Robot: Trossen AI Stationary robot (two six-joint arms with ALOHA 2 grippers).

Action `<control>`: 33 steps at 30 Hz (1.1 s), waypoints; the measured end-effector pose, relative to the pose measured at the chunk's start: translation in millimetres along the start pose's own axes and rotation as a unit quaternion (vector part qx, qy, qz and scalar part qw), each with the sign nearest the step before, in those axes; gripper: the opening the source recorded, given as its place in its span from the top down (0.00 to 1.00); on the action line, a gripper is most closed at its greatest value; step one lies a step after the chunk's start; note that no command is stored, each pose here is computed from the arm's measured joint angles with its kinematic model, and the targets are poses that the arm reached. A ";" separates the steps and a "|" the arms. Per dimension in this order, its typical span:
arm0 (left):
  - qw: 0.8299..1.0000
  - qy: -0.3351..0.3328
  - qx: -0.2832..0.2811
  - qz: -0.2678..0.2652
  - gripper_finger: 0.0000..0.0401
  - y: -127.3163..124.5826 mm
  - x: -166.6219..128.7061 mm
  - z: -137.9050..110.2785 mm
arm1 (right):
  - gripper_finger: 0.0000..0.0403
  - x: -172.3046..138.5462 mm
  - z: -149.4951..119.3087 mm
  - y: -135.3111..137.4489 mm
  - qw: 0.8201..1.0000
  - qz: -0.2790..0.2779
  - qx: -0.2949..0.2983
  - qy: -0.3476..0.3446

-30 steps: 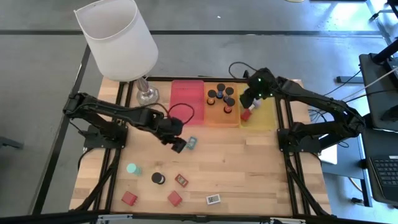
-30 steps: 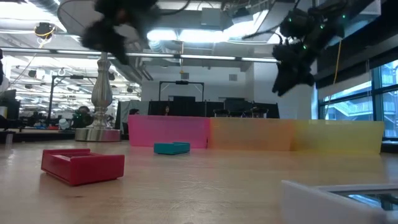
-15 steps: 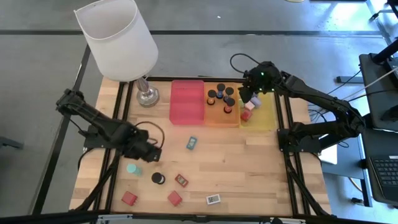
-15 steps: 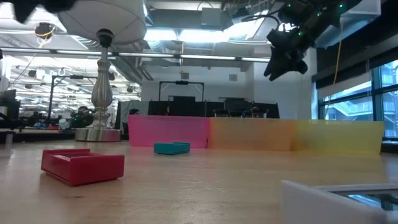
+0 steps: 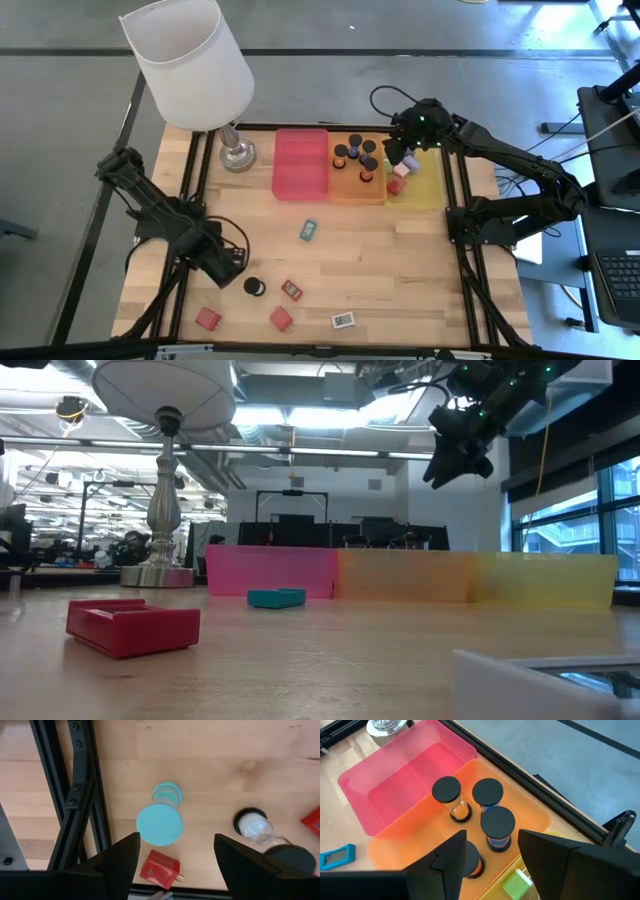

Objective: Pick & Place Office items
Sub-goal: Put the light blue hourglass into the orange bin

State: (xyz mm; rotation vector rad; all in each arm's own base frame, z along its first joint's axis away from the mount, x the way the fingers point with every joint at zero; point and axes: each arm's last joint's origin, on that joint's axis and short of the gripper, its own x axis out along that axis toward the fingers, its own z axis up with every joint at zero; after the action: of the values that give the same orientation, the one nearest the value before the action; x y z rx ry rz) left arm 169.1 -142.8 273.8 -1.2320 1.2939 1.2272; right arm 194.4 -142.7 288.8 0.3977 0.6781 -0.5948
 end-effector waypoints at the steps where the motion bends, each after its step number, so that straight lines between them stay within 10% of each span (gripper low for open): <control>1: 1.000 -0.003 0.000 0.002 0.37 -0.9 1.4 -0.7 | 0.55 0.0 0.1 0.0 1.000 0.000 0.000 -0.001; 33: 0.995 -0.050 -0.007 0.083 0.37 -7.9 63.4 -14.4 | 0.55 0.0 0.3 0.0 1.000 0.000 0.021 -0.001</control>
State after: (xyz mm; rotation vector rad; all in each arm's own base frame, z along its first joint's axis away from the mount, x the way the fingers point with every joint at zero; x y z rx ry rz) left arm 173.5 -161.1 211.1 -1.0751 1.3371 1.4006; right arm 194.5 -142.8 288.9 0.4360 0.6647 -0.6099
